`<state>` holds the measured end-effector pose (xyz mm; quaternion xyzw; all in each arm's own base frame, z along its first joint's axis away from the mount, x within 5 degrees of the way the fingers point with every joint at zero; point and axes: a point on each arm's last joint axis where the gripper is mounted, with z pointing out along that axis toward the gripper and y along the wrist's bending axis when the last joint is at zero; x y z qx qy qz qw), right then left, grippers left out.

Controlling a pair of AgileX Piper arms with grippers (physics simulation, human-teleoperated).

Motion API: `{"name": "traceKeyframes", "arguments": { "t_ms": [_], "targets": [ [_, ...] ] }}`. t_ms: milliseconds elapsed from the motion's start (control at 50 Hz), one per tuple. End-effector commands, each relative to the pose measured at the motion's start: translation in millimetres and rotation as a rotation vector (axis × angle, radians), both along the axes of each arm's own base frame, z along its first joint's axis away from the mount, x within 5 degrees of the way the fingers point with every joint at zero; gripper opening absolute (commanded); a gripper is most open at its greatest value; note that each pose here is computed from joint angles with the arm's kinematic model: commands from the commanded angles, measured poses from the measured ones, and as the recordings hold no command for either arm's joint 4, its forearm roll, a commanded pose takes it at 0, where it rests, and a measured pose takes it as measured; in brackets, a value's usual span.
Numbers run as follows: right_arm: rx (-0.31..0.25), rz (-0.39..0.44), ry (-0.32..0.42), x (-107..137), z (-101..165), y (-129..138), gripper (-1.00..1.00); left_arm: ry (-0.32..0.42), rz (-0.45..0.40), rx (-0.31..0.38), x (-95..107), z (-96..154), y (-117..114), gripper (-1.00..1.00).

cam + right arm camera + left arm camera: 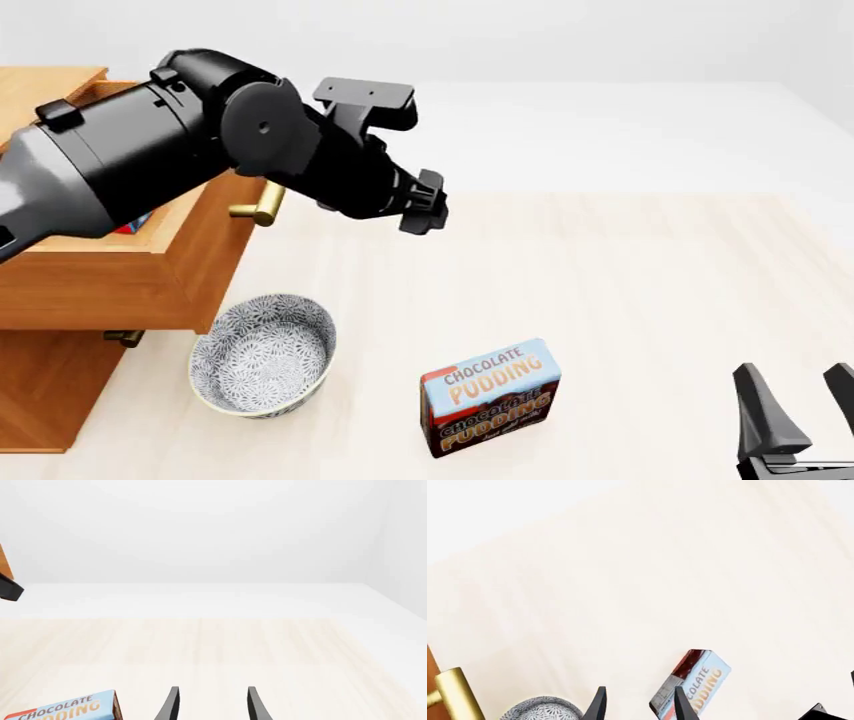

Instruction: Put the butter at the back in the top drawer of the cabinet and close it.

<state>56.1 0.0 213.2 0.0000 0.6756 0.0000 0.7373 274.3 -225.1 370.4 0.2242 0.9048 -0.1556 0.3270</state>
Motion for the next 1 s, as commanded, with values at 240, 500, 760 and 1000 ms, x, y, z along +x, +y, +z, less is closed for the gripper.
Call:
{"name": "traceKeyframes", "arguments": {
  "t_ms": [240, 500, 760, 1000],
  "targets": [
    [0.000, 0.000, 0.000, 0, 0, 0, 1.00, 0.005, 0.050, 0.011, 5, -4, 21, 1.00],
    [0.000, 0.000, 0.000, 0, 0, 0, 1.00, 0.008, 0.072, 0.020, 9, -7, 31, 1.00],
    [0.000, 0.000, 0.000, 0, 0, 0, 1.00, 0.011, 0.091, 0.027, 10, -9, 39, 1.00],
    [0.000, 0.000, 0.000, 0, 0, 0, 1.00, 0.013, 0.107, 0.030, 11, -11, 46, 1.00]
  ]
}}
